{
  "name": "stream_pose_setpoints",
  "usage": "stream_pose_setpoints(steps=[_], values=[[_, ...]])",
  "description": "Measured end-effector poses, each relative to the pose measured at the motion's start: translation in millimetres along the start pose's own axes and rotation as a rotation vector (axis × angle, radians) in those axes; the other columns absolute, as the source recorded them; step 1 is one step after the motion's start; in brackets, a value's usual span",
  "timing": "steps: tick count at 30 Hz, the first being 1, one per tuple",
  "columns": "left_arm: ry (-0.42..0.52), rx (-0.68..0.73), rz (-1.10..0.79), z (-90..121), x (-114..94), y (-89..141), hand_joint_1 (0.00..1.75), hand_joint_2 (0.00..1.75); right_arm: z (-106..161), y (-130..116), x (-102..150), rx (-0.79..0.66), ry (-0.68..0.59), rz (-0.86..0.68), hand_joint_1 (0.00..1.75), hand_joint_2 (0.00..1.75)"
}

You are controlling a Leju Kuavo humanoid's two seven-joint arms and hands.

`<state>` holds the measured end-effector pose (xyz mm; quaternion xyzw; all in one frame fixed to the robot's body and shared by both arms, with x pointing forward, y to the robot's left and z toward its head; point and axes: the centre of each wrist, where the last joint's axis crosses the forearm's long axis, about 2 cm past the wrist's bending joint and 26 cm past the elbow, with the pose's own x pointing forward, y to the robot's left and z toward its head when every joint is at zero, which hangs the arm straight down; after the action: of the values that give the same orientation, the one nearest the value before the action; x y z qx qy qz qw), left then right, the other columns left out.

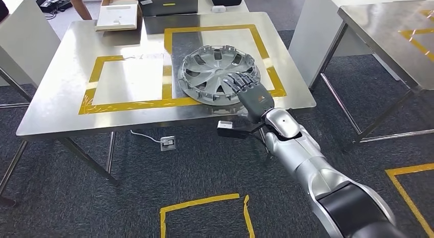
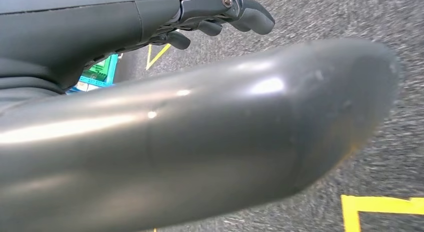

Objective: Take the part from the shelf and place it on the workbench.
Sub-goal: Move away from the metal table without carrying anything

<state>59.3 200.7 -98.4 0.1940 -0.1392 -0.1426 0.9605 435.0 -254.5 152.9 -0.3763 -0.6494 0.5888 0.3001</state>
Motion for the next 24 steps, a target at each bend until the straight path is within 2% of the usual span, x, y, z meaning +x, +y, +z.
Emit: stream_pose_setpoints(steps=[24], values=[[0.002, 0.007, 0.009, -1.4, 0.8, 2.3, 0.00, 0.00, -2.3, -3.0, -0.3, -0.017, 0.003, -0.008, 0.00, 1.75]])
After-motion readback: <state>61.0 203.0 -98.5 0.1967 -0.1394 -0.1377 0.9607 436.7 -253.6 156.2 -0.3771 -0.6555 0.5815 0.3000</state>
